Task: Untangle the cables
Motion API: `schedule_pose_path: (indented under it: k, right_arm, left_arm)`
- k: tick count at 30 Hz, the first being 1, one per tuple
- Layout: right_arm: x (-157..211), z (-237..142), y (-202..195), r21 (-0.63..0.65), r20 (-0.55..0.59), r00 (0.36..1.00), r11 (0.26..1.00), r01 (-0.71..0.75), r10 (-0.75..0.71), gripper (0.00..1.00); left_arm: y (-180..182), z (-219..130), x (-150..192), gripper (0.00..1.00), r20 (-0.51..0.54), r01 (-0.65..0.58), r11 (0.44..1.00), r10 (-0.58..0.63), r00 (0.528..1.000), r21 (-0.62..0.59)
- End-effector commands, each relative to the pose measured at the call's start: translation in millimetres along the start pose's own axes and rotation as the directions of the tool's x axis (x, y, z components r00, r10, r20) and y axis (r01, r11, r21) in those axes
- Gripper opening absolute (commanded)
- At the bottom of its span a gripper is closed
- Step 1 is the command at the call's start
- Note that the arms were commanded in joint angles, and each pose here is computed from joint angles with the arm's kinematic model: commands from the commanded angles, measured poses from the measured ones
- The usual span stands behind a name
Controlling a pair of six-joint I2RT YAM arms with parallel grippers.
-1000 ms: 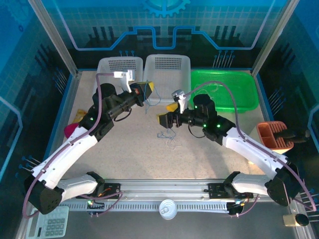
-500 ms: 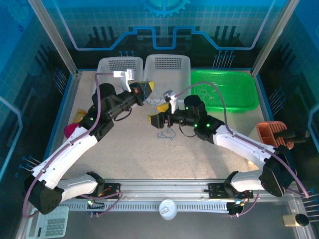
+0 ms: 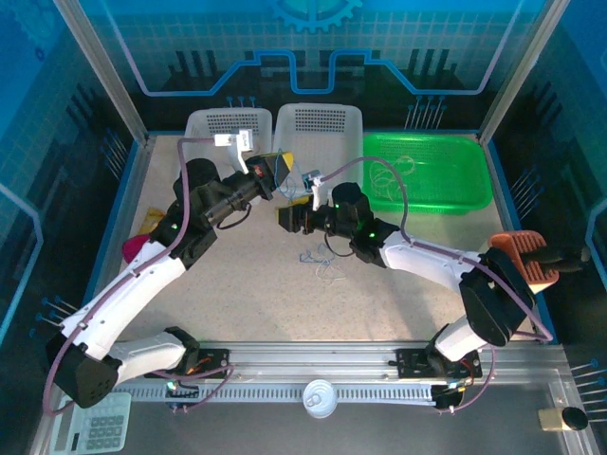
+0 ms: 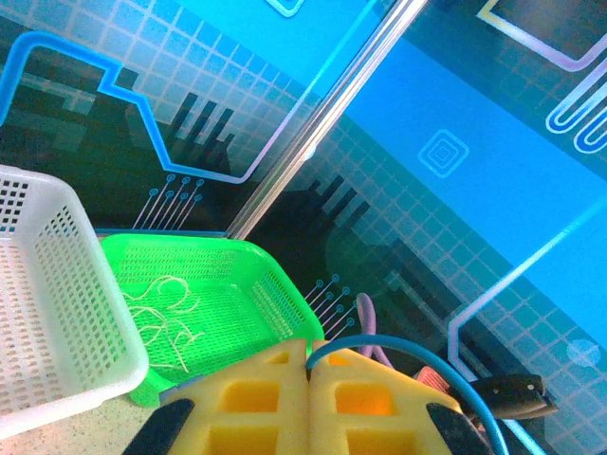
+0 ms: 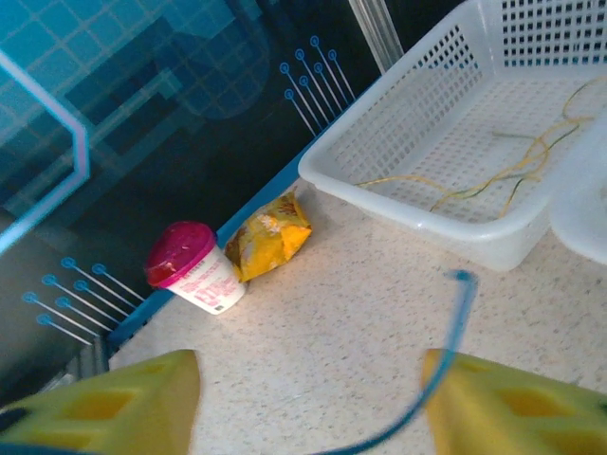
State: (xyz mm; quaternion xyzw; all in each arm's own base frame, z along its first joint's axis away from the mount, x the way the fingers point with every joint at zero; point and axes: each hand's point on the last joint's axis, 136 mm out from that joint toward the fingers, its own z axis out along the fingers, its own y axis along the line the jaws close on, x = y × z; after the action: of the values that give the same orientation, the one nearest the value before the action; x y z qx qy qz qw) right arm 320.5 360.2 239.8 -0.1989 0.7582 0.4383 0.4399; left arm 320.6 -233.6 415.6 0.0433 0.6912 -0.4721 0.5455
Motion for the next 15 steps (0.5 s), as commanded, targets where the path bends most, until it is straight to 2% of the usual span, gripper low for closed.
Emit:
schedule_pose_path:
  k: [1,2,5,15]
  right_arm:
    - [-24,-2,12,-0.018,0.081,0.997,1.0,0.012,-0.011,0.34]
    - [-24,-4,9,-0.007,0.08,0.997,1.0,0.014,-0.013,0.23]
    - [-24,-12,-3,0.038,0.078,0.997,0.999,0.009,-0.012,0.0]
    - [-38,-51,-52,0.196,0.109,0.994,0.98,-0.034,0.012,0.0]
  left_arm:
    - [-19,-11,-20,0.0,0.049,-0.022,0.999,0.02,0.999,0.045]
    - [-20,-12,-21,0.0,0.052,-0.024,0.999,0.021,0.998,0.047]
    - [-20,-15,-21,0.0,0.056,-0.027,0.999,0.024,0.998,0.047]
    - [-26,-23,-23,0.0,0.068,-0.037,0.997,0.033,0.997,0.065]
